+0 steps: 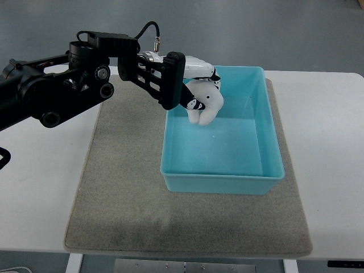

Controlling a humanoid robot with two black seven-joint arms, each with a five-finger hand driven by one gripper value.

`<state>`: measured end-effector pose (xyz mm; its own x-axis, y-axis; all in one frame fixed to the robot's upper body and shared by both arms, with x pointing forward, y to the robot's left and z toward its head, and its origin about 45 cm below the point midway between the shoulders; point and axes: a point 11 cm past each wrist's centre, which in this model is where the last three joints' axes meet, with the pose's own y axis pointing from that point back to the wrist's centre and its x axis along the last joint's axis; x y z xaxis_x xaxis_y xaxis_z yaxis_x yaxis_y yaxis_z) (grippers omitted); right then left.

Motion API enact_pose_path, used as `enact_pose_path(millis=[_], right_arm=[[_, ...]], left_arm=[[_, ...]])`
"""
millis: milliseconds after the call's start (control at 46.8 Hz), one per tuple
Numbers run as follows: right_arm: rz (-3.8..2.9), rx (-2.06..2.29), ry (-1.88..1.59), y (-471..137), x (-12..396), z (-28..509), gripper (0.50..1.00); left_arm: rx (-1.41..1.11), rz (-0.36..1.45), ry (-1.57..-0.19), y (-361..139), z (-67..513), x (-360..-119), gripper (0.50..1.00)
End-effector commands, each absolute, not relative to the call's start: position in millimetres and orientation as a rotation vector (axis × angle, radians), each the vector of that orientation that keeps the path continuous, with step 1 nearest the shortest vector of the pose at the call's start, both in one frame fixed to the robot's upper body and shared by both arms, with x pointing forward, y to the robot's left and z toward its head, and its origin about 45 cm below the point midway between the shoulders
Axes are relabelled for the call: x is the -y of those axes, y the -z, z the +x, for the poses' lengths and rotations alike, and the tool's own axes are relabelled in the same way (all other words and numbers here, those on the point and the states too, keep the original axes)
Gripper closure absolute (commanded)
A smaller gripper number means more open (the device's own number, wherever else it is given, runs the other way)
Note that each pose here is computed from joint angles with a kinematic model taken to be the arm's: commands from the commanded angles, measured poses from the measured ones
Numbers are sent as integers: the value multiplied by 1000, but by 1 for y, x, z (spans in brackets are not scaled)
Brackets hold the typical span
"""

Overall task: Place white toy into blue box with left hand
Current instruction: 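Lift the toy and carry it over the blue box with left hand, then open the left hand to release the toy into the box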

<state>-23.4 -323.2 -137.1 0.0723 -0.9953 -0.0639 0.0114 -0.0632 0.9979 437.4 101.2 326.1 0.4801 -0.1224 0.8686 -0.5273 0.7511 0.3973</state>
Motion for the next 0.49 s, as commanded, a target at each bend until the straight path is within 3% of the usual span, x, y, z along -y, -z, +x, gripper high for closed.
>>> enact_pose_path(millis=[0,107,214,278,470], right_arm=[[1282,1118,1206,137,323,-24,564],[1281,1118,1205,137,324,-24,564],[1282,1118,1206,137,323,-24,564],[1282,1118,1206,137,323,-24,564],[1282,1118,1206,137,323,-24,564]], left_arm=[[1055,704,-270,-323,437,-97,1000],[1050,700,-265,-320,436,-94,975],[1033,702,-262,-313,434,-95,804],[1029,708,-255,-309,433,-96,795],[1019,714,-243,-302,431,-96,594]])
